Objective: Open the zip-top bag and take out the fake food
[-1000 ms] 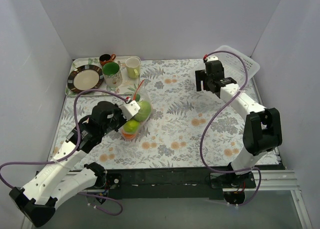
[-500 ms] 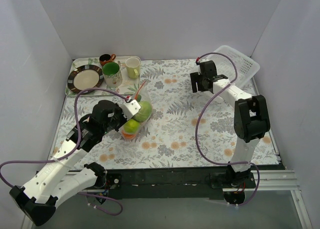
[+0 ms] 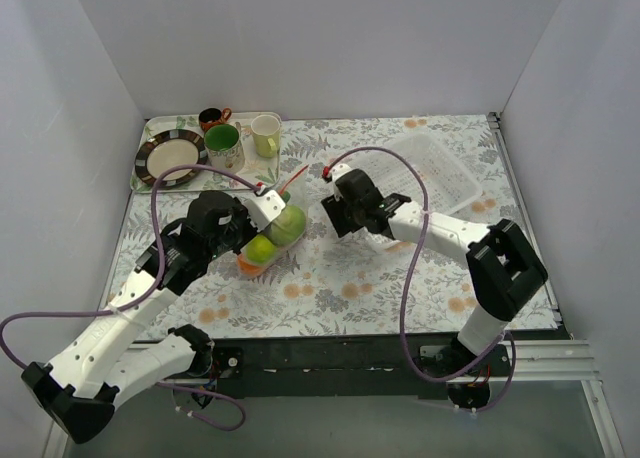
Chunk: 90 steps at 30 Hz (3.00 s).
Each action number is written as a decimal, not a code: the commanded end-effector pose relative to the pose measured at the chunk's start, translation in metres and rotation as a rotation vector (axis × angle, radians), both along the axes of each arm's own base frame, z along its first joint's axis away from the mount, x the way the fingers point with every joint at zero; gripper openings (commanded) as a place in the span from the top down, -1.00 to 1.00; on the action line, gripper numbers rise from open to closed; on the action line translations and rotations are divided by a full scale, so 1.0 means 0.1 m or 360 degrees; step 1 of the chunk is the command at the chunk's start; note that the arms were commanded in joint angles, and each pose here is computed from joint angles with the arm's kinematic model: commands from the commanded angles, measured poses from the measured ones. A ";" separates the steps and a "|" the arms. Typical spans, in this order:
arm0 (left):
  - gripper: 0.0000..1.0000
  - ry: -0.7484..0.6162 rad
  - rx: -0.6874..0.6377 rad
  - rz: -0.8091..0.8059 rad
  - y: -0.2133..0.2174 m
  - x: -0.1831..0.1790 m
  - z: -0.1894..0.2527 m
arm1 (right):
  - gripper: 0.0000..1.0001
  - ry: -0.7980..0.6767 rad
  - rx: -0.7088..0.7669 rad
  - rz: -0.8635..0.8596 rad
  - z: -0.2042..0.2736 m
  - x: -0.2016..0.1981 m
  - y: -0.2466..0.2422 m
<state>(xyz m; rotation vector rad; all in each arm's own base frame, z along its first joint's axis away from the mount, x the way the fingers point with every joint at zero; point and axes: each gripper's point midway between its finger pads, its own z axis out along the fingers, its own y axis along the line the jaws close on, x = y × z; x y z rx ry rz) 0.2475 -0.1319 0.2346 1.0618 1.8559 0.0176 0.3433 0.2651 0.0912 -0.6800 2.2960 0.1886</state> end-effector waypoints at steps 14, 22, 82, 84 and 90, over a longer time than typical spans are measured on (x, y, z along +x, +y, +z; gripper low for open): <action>1.00 -0.0151 -0.0079 0.0004 -0.04 0.11 0.37 | -0.19 0.0192 -0.0196 0.0334 -0.09 -1.99 0.00; 1.00 -0.0167 -0.0086 0.0022 -0.04 0.13 0.42 | -0.75 0.0063 -0.0292 -0.0175 0.49 -1.71 -0.52; 1.00 -0.0075 -0.0097 0.0087 0.03 0.07 0.20 | 0.37 0.0192 0.0195 -0.1169 0.13 0.53 0.18; 1.00 -0.0077 -0.0088 0.0088 0.03 0.08 0.20 | 0.37 0.0157 0.0139 -0.1137 0.16 0.42 0.20; 1.00 -0.0069 -0.0086 0.0081 0.00 0.11 0.21 | 0.38 0.0211 0.0163 -0.1074 0.08 -0.02 0.30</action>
